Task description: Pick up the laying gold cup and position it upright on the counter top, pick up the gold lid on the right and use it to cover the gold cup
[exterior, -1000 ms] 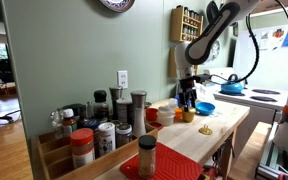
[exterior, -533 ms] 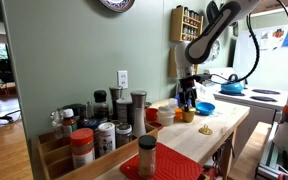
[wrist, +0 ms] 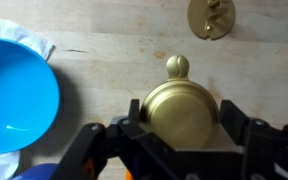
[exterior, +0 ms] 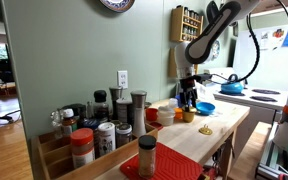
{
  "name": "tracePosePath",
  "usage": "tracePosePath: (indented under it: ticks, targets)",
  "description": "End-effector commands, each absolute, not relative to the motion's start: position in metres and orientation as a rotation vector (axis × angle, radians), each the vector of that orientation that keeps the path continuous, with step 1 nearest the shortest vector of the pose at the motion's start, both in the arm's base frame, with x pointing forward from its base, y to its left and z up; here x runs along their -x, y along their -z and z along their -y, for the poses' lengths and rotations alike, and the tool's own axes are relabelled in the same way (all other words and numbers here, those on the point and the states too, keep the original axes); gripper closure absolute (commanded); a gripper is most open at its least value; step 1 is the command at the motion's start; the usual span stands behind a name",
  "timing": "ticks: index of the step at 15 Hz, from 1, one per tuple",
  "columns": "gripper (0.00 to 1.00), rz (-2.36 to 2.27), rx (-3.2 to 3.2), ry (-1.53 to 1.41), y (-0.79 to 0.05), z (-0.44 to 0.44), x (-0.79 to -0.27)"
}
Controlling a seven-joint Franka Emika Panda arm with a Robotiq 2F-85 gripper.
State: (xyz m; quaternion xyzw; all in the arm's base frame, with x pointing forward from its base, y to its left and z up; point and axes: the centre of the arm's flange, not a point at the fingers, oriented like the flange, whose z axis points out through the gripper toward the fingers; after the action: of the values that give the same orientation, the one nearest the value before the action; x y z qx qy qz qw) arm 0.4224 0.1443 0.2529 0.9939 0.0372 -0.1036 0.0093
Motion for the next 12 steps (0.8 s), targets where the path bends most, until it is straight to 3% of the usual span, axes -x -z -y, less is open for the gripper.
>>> tracePosePath:
  ticks: [1,12]
  targets:
    - [0.37,-0.125,-3.098,0.333,-0.2534,-0.1467,-0.4205]
    - [0.37,-0.106,-3.102,0.319,-0.2497,-0.1438,-0.4228]
